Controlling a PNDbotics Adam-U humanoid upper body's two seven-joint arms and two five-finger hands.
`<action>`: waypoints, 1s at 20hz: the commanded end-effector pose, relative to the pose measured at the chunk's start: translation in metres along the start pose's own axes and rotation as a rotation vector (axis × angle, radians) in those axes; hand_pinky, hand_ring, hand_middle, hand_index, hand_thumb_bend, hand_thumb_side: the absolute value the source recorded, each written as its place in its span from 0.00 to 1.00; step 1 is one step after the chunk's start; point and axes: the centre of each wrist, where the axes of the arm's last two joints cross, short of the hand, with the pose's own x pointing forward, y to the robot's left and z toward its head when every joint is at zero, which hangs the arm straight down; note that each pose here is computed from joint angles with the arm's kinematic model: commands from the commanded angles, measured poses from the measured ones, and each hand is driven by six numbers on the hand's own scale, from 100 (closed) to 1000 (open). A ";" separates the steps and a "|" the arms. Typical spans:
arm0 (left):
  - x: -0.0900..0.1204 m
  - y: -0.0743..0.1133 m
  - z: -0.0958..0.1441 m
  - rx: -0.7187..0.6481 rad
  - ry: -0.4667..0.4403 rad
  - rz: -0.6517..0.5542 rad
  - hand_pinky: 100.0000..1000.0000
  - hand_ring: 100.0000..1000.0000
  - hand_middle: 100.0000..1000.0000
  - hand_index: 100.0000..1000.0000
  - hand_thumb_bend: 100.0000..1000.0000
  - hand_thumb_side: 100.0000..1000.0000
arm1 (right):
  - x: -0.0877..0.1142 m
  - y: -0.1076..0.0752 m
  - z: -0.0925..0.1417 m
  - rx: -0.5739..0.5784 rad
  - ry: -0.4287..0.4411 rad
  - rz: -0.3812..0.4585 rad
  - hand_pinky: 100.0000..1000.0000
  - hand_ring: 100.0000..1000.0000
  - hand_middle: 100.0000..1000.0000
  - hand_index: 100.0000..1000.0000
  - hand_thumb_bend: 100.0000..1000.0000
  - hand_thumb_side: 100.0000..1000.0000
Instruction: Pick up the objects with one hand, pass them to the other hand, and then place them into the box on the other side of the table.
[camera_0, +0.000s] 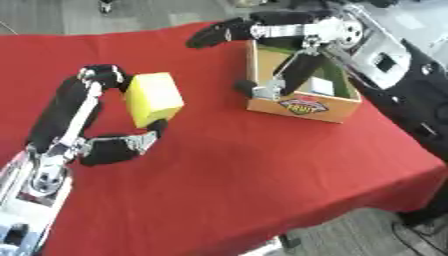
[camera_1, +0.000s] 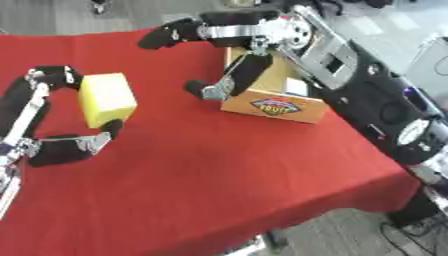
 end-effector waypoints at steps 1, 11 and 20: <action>0.007 0.003 -0.009 0.016 -0.036 -0.009 0.67 0.53 0.44 0.43 0.00 0.11 | 0.003 -0.010 0.003 -0.003 0.011 0.040 1.00 1.00 0.97 1.00 0.00 0.10; 0.013 -0.003 -0.016 0.011 -0.061 -0.005 0.67 0.54 0.44 0.43 0.00 0.10 | -0.002 -0.008 0.001 0.014 0.030 0.040 1.00 1.00 0.98 1.00 0.00 0.06; 0.022 -0.006 -0.025 0.004 -0.096 0.002 0.67 0.54 0.44 0.43 0.00 0.09 | -0.011 -0.008 0.001 0.004 0.070 0.044 1.00 1.00 0.98 1.00 0.00 0.08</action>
